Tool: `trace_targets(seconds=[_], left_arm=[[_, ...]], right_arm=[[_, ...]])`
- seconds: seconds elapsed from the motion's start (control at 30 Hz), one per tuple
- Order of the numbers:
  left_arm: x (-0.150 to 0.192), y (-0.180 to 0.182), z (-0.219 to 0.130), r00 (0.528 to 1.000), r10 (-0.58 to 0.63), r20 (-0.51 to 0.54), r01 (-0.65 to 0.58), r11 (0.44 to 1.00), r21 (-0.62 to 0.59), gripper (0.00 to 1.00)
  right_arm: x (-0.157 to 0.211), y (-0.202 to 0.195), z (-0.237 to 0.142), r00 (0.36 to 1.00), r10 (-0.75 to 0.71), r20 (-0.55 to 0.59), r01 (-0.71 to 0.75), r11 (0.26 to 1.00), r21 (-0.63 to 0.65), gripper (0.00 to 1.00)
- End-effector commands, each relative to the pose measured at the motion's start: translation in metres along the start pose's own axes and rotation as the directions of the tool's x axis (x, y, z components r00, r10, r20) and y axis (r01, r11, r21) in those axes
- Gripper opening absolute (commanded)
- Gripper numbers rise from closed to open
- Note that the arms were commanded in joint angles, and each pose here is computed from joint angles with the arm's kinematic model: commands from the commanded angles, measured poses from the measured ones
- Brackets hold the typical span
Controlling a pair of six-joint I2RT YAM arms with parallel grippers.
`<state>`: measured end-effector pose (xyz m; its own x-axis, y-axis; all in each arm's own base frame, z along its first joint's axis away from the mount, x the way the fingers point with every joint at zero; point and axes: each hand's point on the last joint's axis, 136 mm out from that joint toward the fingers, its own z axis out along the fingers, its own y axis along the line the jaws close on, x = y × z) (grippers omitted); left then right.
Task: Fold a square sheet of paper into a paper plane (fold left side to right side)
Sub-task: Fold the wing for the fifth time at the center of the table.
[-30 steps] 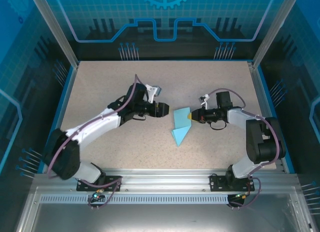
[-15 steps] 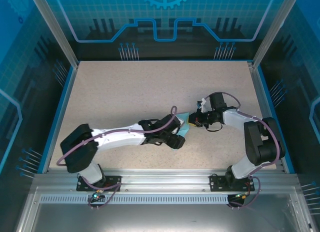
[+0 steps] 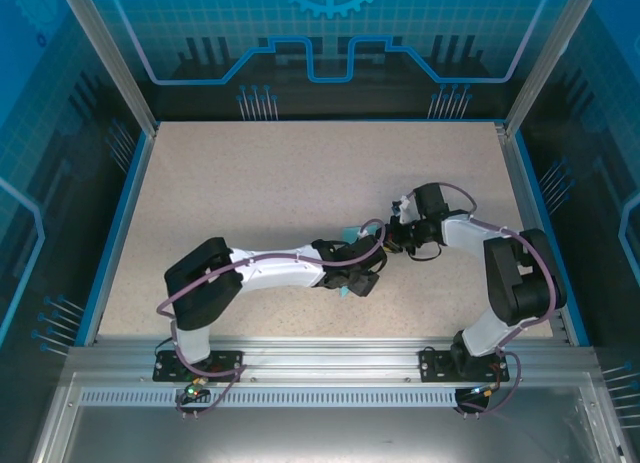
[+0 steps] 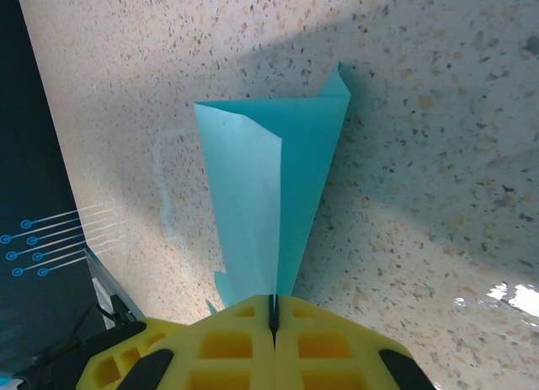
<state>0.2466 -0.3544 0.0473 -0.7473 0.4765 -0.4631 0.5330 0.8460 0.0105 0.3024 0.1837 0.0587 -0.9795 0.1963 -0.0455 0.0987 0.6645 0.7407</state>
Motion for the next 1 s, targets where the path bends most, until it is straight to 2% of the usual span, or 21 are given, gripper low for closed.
trace_targets(seconds=[0.0, 0.77, 0.97], left_arm=[[0.002, 0.008, 0.004, 1.000, 0.021, -0.019, -0.022, 0.997, -0.080, 0.67], [0.012, 0.009, 0.020, 0.997, 0.039, -0.063, -0.046, 0.993, -0.109, 0.46], [0.014, 0.010, 0.022, 0.997, 0.033, -0.065, -0.040, 0.993, -0.110, 0.37]], right_arm=[[0.000, 0.003, 0.004, 1.000, 0.010, -0.017, -0.009, 1.000, 0.013, 0.00], [-0.001, -0.005, 0.012, 0.999, 0.024, -0.034, -0.022, 0.998, 0.066, 0.00], [-0.001, -0.001, 0.009, 0.999, 0.021, -0.032, -0.019, 0.998, 0.056, 0.13]])
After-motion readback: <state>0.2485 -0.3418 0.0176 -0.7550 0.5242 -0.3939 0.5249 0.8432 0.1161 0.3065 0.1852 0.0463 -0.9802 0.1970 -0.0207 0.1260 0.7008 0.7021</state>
